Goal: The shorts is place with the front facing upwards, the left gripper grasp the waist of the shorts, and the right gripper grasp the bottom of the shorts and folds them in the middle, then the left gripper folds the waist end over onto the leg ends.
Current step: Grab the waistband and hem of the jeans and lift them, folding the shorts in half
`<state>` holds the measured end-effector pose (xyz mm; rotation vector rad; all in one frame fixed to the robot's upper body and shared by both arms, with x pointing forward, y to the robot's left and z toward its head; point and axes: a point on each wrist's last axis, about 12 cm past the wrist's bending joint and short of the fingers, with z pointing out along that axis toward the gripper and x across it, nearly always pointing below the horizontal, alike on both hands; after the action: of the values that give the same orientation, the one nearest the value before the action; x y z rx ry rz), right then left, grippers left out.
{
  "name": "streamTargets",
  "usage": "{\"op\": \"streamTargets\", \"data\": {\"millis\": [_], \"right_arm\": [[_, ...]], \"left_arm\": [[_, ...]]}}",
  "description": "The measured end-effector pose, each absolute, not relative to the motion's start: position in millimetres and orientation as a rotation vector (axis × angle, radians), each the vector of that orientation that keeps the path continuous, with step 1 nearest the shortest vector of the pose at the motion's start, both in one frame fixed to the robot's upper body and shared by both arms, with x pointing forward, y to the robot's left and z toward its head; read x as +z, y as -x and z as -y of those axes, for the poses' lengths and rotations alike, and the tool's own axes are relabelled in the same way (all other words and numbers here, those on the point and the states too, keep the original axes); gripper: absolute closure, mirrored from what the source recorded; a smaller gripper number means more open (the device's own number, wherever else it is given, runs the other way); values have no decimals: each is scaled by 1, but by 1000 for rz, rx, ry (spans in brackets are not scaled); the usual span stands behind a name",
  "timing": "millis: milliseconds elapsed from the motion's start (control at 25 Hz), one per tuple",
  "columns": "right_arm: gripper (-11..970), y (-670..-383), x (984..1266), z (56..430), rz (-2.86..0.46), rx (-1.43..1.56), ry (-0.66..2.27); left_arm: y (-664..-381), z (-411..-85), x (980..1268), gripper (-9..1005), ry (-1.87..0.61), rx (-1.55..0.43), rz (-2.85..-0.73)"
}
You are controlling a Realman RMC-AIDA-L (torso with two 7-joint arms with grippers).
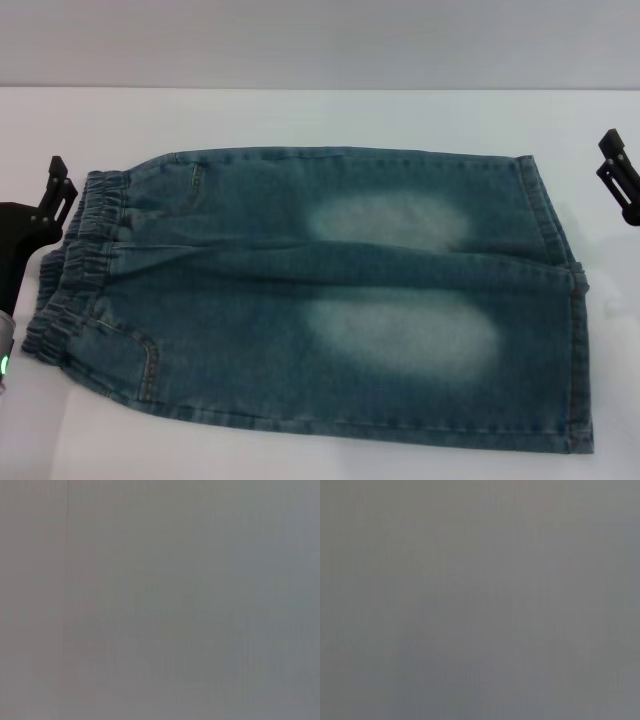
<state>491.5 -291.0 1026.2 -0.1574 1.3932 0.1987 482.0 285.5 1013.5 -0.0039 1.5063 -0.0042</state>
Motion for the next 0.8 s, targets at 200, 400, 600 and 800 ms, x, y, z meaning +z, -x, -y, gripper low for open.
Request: {"op": "streamTargets", "data": {"millis": [200,400,600,800], "right_arm": [[158,-491,1026,291,-1394,198,157],[158,-491,1026,291,-1395,197,156],[158,-491,1026,291,-1394,199,155],[158,-490,1026,292,-1395,200,153]], "left_arm": [[-482,-285,1014,154,2,-6,-1505],[-482,-285,1014,154,2,-6,-1505],[-482,-285,1014,154,2,-6,-1505],[-482,-285,1014,154,2,-7,-1505]]}}
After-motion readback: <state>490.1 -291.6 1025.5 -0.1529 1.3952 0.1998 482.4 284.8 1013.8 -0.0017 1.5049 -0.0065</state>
